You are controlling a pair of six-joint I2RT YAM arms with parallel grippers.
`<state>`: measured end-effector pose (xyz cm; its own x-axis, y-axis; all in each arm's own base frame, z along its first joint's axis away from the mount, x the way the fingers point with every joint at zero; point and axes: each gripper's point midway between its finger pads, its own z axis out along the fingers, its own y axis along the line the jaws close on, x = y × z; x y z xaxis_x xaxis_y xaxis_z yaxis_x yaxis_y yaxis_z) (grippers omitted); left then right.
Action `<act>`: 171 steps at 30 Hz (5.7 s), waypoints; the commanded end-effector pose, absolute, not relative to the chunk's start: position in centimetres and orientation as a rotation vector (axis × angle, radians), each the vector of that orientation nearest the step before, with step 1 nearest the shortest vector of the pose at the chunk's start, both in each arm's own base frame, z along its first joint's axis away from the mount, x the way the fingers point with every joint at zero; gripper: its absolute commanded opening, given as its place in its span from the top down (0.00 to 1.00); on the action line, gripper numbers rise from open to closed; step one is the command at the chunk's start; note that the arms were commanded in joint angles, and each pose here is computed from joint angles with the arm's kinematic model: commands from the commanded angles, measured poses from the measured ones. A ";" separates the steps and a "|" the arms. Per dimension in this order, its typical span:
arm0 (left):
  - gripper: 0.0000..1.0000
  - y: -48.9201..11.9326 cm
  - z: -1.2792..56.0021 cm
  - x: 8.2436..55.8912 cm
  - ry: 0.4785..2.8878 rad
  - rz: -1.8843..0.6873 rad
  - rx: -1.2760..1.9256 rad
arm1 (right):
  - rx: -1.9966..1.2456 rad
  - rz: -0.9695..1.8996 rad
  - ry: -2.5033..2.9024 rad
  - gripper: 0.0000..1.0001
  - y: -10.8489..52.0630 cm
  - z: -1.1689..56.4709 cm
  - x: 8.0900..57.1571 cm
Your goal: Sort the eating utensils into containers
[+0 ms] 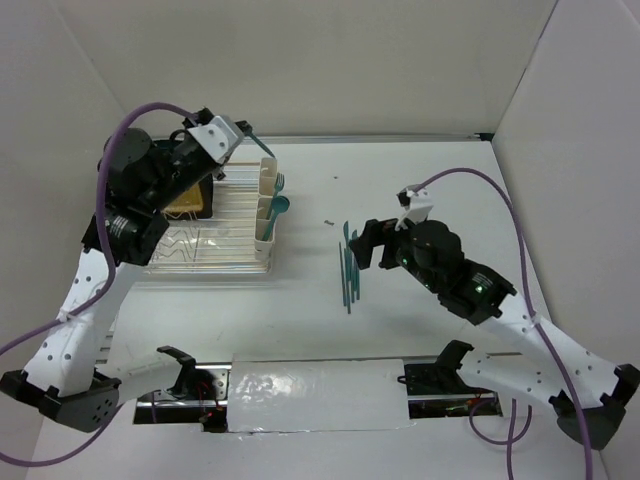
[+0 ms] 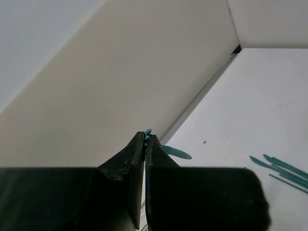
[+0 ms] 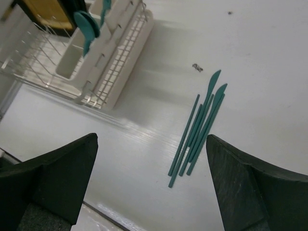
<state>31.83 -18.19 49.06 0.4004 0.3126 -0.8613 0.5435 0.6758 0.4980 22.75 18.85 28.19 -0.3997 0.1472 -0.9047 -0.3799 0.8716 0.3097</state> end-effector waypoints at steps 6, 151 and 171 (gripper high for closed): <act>1.00 -15.2 48.1 34.3 1.183 -0.032 0.904 | -0.107 0.464 1.958 0.00 18.6 26.3 24.6; 0.17 -36.5 24.4 30.7 2.096 -1.047 0.394 | -0.346 0.890 1.914 1.00 22.6 21.7 22.4; 1.00 -34.8 33.4 35.9 1.823 -0.838 0.595 | -0.110 0.704 1.945 0.00 19.0 29.0 24.2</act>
<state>32.85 -36.60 26.35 -0.5778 0.0698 -0.8132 0.6570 0.6309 -0.4127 23.76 20.52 25.74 -0.5129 0.1812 -0.8391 -0.4328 0.7896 0.4350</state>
